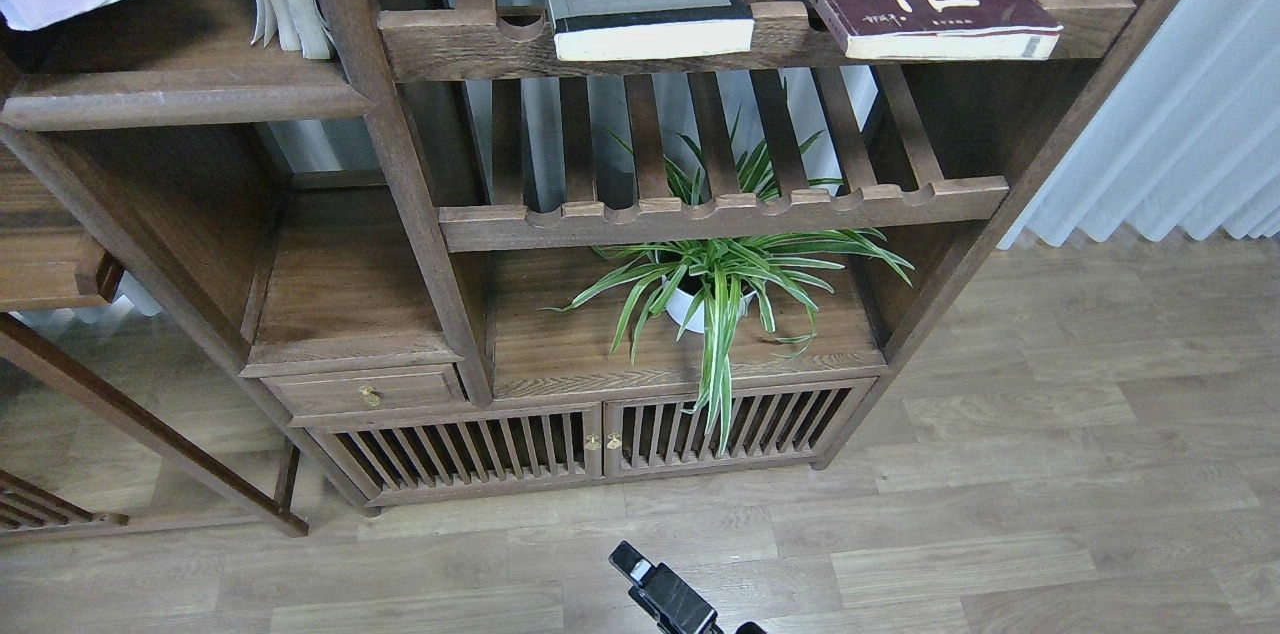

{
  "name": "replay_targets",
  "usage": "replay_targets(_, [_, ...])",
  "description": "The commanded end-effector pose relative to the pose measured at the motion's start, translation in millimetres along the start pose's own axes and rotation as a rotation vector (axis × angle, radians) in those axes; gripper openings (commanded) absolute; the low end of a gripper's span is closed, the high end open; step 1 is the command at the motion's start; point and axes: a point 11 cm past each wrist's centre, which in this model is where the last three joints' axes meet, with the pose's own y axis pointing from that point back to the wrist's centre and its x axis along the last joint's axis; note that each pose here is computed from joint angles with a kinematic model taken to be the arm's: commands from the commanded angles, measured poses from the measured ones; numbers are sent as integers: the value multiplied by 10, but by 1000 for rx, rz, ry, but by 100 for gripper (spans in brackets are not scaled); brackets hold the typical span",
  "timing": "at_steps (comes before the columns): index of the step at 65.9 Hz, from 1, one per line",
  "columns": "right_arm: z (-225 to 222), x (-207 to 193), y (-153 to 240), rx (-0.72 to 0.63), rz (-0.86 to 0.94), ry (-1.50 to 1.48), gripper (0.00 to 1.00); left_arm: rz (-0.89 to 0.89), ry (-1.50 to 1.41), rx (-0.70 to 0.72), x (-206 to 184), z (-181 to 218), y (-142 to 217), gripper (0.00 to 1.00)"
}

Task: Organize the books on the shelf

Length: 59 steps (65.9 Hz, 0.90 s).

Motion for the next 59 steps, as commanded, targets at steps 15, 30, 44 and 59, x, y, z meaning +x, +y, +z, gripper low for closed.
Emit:
replay_targets(15, [-523,-246,-203,119,-80,43,100,-27,-92,8,-196,-123,-437,7])
replay_targets(30, [-980,-574,-333,226,-177,72,100,-53,-38,-4,-391,-361,-659,7])
replay_targets(44, [-1068,-727,-367,248,-223,74,100,-47,-63,-40,-461,-371,-747,6])
replay_targets(59, [-1069,-762,-373,248,-233,74,100,-8,-129,-59,-352,-278,-700,6])
